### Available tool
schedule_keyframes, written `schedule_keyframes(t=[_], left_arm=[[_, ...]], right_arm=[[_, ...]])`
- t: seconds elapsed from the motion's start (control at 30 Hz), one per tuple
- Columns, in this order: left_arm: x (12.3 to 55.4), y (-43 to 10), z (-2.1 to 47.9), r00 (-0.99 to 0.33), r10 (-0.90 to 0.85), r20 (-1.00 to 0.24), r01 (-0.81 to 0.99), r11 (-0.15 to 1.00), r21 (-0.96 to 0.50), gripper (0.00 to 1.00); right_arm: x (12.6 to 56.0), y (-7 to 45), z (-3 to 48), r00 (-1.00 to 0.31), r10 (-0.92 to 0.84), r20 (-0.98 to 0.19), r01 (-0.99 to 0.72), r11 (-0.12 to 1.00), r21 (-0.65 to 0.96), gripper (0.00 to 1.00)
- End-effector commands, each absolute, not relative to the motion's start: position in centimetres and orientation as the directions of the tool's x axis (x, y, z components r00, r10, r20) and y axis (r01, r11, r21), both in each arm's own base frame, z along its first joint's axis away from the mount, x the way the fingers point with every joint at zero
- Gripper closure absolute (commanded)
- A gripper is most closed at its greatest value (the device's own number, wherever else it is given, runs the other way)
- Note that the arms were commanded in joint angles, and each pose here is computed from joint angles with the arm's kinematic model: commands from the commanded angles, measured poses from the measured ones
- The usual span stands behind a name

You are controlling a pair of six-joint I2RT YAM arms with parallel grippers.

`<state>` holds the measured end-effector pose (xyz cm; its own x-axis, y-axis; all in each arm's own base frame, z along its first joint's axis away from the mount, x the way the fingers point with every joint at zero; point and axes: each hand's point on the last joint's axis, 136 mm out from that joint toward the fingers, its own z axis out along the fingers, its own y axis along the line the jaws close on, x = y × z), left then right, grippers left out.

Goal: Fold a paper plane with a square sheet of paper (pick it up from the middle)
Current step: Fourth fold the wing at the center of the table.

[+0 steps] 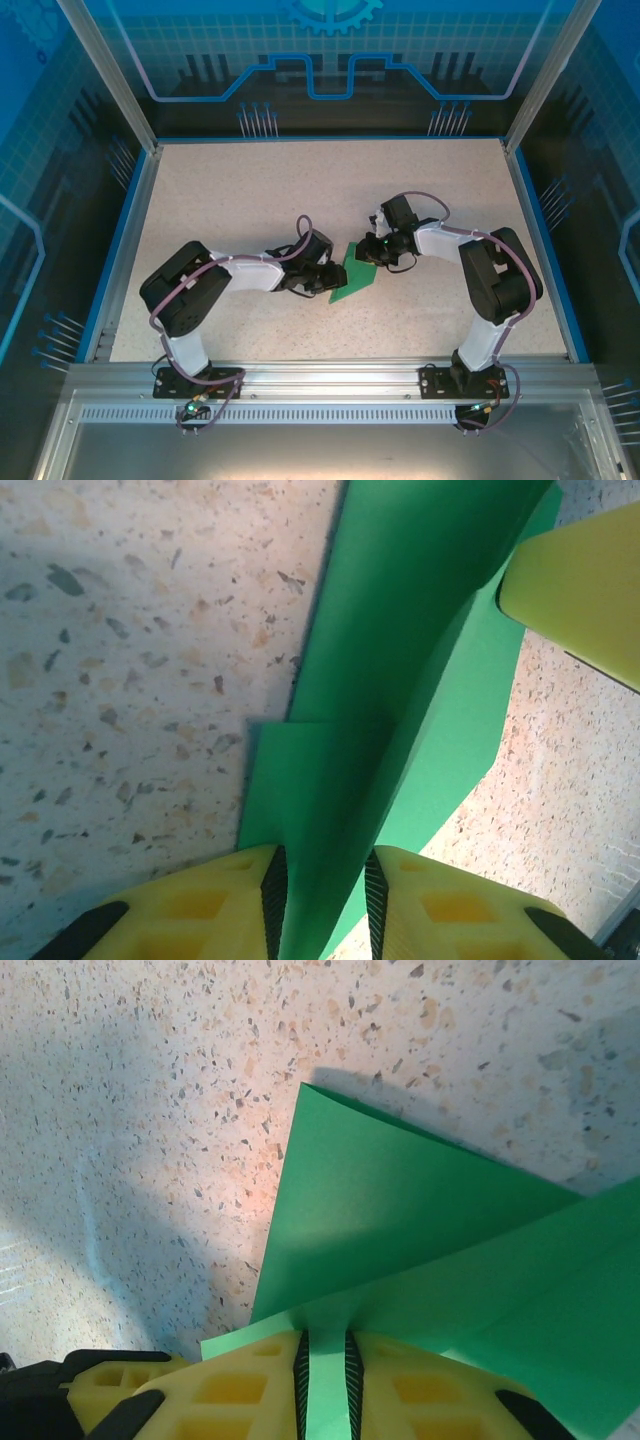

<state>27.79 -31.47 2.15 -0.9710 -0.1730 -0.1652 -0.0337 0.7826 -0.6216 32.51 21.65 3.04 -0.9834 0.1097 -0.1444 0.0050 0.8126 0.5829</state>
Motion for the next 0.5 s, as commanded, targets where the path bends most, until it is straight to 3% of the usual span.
schedule_keyframes(t=[0.0, 0.23, 0.47], left_arm=[[28.6, -32.4, 2.9, -0.973, -0.141, -0.184, 0.009, 0.771, -0.637, 0.71], [28.9, -33.2, 2.8, -0.976, -0.121, -0.18, 0.024, 0.765, -0.644, 0.8], [29.5, -33.4, 2.8, -0.976, -0.119, -0.18, 0.026, 0.762, -0.647, 0.96]], right_arm=[[32.6, 22.6, 3.7, -0.985, 0.093, -0.146, -0.013, 0.799, 0.601, 0.81], [32.7, 22.8, 4.5, -0.983, 0.096, -0.153, -0.022, 0.777, 0.629, 0.81], [32.5, 21.7, 5.6, -0.978, 0.121, -0.17, -0.019, 0.758, 0.652, 0.81]])
